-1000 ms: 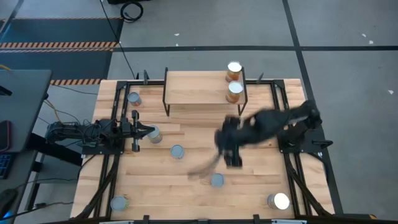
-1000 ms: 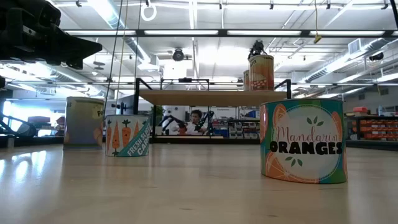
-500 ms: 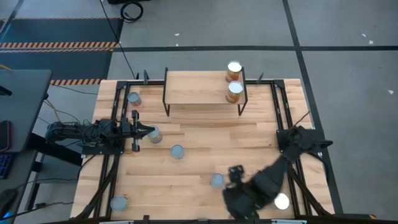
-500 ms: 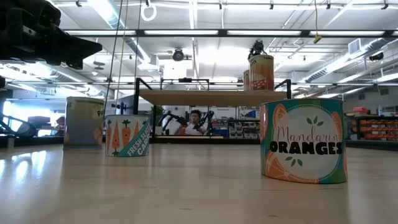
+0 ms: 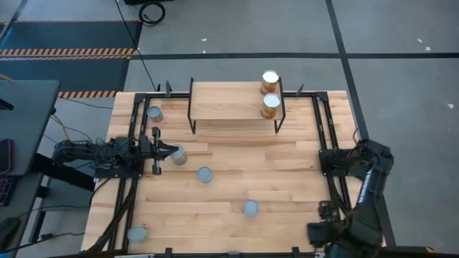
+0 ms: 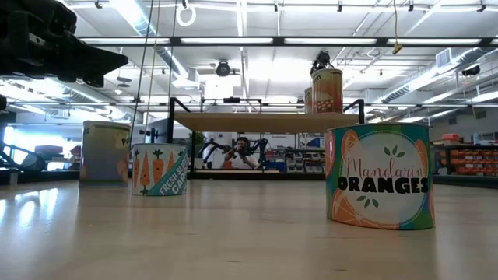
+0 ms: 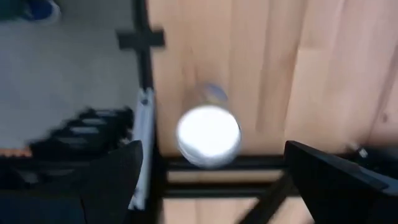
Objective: Pick and place cans onto a shelf
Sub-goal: Put the bottom canned peaches on the shelf
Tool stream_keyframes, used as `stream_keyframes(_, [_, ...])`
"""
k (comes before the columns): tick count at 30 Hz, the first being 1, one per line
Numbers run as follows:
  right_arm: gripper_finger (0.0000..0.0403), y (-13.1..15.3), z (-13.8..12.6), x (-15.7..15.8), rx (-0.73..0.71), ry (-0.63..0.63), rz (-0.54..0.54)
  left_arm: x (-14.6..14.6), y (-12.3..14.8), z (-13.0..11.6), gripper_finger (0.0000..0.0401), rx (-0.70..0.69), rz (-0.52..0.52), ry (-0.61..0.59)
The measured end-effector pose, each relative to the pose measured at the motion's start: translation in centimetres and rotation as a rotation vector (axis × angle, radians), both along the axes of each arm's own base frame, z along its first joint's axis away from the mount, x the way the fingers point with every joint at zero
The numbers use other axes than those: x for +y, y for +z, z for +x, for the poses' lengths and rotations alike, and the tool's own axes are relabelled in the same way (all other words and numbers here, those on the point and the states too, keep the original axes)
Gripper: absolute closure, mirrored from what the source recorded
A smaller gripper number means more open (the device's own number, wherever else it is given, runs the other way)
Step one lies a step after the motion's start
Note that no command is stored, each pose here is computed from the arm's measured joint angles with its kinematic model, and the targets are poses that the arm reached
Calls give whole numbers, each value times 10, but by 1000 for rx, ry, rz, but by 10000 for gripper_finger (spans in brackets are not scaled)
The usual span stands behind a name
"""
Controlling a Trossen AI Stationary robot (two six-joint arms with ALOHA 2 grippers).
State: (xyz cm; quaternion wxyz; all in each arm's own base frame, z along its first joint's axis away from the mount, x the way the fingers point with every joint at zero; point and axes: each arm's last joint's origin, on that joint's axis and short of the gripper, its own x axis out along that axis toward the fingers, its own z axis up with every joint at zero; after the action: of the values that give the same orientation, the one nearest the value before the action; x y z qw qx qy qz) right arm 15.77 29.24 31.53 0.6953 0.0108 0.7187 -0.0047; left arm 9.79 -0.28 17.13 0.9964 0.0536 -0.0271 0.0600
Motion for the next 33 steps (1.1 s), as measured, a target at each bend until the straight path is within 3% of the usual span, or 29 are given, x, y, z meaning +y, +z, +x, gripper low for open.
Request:
stream_keyframes(9, [3,-38,-29,-27,-26,-159,110,0,0,0,374,-3,-1,0])
stream_keyframes(13, [3,-56,-38,-34,-19,-169,176,0,0,0,374,-3,-1,0])
stream_keyframes(24, [3,-87,-44,-26,-23,12,151,0,0,0,374,-2,0,0])
stream_keyframes(33, [3,-99,-41,-19,-42,72,112,0,0,0,374,-2,-1,0])
